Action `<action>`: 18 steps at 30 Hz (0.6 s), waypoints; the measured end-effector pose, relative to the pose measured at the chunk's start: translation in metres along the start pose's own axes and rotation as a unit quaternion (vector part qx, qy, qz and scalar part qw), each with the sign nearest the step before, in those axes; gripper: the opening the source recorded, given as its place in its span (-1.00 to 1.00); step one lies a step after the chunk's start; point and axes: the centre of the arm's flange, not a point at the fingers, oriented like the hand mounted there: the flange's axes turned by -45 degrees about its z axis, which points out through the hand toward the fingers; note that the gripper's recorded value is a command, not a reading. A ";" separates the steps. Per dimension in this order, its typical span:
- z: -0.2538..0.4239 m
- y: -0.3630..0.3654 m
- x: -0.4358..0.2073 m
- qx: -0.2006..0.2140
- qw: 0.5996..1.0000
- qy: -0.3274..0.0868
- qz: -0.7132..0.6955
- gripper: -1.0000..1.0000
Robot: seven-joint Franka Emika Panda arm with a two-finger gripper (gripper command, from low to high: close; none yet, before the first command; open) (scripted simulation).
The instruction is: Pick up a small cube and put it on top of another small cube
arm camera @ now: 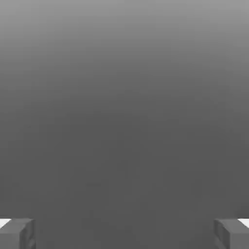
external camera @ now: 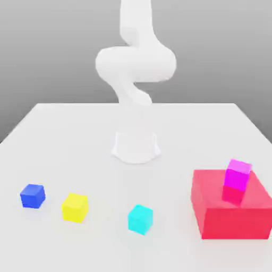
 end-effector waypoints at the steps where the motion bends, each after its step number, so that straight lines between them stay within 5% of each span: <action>1: 0.024 0.014 -0.003 -0.015 0.999 -0.015 0.031 0.00; 9: 0.177 0.138 -0.071 -0.122 0.949 -0.114 0.267 0.00; 18: 0.274 0.266 -0.231 -0.222 0.801 -0.195 0.521 0.00</action>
